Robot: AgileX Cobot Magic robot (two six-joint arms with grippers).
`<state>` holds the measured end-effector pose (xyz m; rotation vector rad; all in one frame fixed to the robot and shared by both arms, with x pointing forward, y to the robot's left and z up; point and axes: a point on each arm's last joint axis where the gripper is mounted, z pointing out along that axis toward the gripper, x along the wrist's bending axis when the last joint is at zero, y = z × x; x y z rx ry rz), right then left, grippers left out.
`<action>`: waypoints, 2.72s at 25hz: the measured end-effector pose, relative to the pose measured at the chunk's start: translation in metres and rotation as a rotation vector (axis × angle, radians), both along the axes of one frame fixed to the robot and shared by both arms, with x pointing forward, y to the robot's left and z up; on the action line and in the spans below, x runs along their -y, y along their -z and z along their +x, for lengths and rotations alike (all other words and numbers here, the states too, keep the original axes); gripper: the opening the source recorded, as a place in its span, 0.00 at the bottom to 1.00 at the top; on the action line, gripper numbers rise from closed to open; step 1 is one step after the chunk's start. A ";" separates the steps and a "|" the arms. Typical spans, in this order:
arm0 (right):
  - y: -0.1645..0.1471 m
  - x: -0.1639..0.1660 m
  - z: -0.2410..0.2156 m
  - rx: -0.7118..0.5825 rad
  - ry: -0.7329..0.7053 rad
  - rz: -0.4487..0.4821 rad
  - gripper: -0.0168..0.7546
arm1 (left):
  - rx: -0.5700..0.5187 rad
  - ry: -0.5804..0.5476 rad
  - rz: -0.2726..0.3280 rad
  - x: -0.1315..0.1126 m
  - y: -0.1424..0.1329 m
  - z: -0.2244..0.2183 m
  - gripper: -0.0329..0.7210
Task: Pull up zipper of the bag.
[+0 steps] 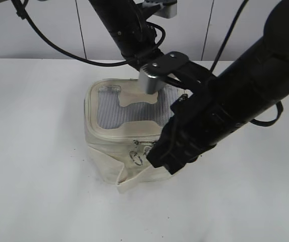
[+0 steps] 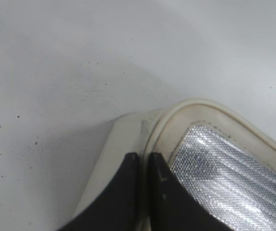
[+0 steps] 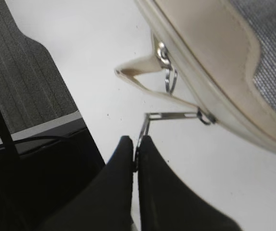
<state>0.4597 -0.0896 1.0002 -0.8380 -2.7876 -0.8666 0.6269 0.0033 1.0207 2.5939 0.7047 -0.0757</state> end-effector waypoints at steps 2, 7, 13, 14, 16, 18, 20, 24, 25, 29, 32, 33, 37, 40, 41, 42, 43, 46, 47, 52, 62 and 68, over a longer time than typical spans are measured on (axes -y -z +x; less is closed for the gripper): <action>-0.003 -0.013 -0.003 0.025 -0.024 0.018 0.03 | 0.001 0.000 0.001 0.000 0.000 0.000 0.08; -0.003 -0.033 0.002 0.027 -0.048 0.036 0.03 | -0.004 0.002 0.004 0.000 0.000 0.000 0.08; -0.003 -0.034 0.003 -0.009 -0.001 0.029 0.04 | -0.005 0.003 0.005 0.000 0.000 -0.001 0.08; -0.002 -0.034 0.002 -0.022 0.014 0.025 0.05 | -0.004 0.002 0.004 0.000 0.000 0.000 0.08; -0.001 -0.034 0.000 -0.052 0.040 0.006 0.14 | 0.001 0.000 0.002 0.000 0.000 0.000 0.08; 0.000 -0.031 -0.001 -0.066 0.071 -0.040 0.26 | 0.004 0.000 0.004 0.000 0.000 0.000 0.08; -0.001 -0.026 0.001 -0.052 0.102 -0.084 0.43 | 0.007 -0.001 0.006 0.000 0.000 0.001 0.08; -0.016 -0.016 0.001 0.027 0.135 -0.121 0.65 | 0.011 -0.001 0.006 -0.001 -0.001 0.001 0.12; -0.020 -0.014 0.001 0.043 0.144 -0.124 0.67 | 0.016 -0.001 0.006 -0.001 -0.002 0.001 0.14; -0.032 -0.002 0.003 0.071 0.223 -0.122 0.70 | 0.055 -0.002 0.018 -0.005 -0.013 0.000 0.29; -0.036 0.011 0.013 0.049 0.328 -0.108 0.70 | 0.093 -0.019 0.024 -0.011 -0.028 -0.002 0.38; -0.037 0.018 0.018 0.047 0.360 -0.107 0.70 | 0.102 -0.033 0.020 -0.013 -0.035 -0.003 0.39; -0.042 0.048 0.034 0.035 0.488 -0.102 0.70 | 0.147 -0.127 0.029 -0.026 -0.060 -0.006 0.41; -0.043 0.077 0.046 0.003 0.588 -0.124 0.70 | 0.209 -0.206 0.053 -0.039 -0.083 -0.009 0.41; -0.043 0.086 0.049 -0.003 0.615 -0.129 0.70 | 0.232 -0.233 0.064 -0.043 -0.090 -0.010 0.41; -0.043 0.095 0.053 -0.011 0.652 -0.133 0.70 | 0.261 -0.258 0.073 -0.049 -0.099 -0.012 0.41; -0.043 0.105 0.056 -0.021 0.686 -0.136 0.70 | 0.285 -0.288 0.074 -0.054 -0.108 -0.014 0.41; -0.043 0.129 0.063 -0.035 0.777 -0.146 0.70 | 0.329 -0.382 0.051 -0.074 -0.135 -0.020 0.41; -0.042 0.137 0.064 -0.042 0.805 -0.153 0.70 | 0.341 -0.412 0.042 -0.082 -0.144 -0.023 0.41; -0.046 0.165 0.062 -0.017 0.922 -0.267 0.70 | 0.354 -0.555 0.049 -0.134 -0.167 -0.043 0.41; -0.112 0.186 -0.001 0.194 1.019 -0.240 0.70 | 0.232 -0.737 0.126 -0.218 -0.146 -0.143 0.41; -0.112 0.193 -0.056 0.226 1.031 -0.195 0.70 | 0.217 -0.745 0.107 -0.241 -0.110 -0.213 0.41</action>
